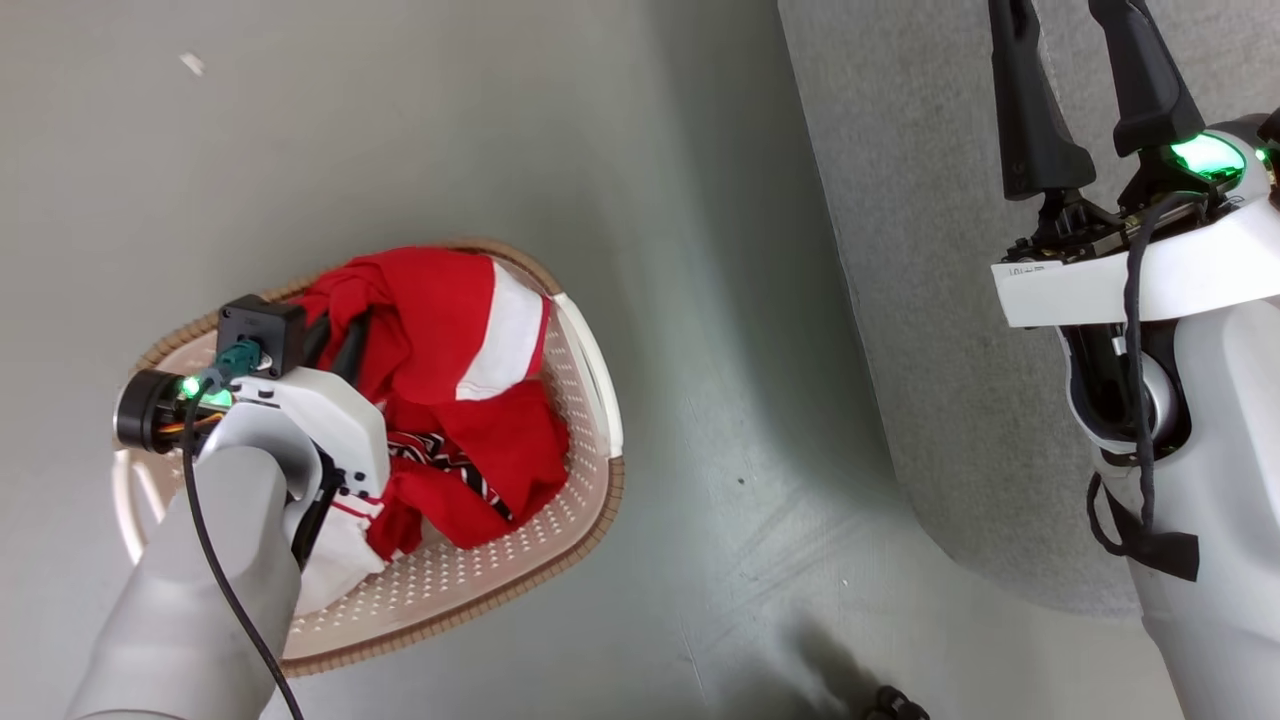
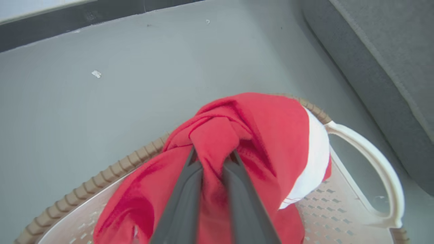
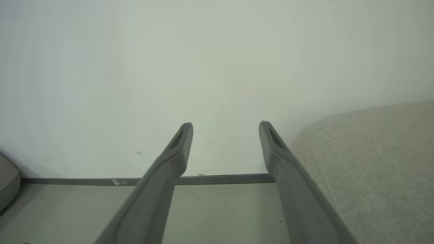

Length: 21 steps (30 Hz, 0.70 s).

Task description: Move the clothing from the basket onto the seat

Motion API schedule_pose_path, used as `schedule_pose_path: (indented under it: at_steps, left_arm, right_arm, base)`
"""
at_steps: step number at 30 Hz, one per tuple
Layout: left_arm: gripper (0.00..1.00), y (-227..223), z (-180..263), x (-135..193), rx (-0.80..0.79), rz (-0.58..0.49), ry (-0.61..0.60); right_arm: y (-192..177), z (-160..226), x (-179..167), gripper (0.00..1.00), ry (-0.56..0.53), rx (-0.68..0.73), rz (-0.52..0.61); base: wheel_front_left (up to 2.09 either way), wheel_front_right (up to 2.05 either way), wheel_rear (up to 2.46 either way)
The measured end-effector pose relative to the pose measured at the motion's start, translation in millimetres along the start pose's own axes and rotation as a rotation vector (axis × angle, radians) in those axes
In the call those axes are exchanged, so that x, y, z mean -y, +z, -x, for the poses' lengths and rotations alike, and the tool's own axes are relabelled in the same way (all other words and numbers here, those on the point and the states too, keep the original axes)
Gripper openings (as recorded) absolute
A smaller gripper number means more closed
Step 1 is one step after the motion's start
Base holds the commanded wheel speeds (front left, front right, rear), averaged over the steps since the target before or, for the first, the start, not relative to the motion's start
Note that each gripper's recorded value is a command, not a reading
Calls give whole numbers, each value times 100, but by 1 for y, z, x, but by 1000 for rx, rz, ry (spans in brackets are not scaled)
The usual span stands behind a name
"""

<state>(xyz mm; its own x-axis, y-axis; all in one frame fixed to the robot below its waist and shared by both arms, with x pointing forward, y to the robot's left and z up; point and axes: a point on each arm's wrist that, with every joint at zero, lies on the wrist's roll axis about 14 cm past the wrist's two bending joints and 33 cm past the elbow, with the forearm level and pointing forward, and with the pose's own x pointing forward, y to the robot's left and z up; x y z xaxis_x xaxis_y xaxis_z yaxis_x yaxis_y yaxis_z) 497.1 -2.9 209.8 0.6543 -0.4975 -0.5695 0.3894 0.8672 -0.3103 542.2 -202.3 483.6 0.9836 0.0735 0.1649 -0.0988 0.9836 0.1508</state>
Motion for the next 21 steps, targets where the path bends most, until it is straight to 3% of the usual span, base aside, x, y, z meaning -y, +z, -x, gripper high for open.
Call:
schedule_pose_path:
  at_steps: [12, 21]
  left_arm:
    - [0, 59, 38, 14, 167, 22, 0]
    - [0, 142, 75, 29, 395, -6, -17]
  right_arm:
    - [33, 6, -17, 100, 45, 46, -6]
    - [50, 23, -26, 100, 62, 50, -10]
  base:
    - [0, 0, 0]
    - [0, 0, 0]
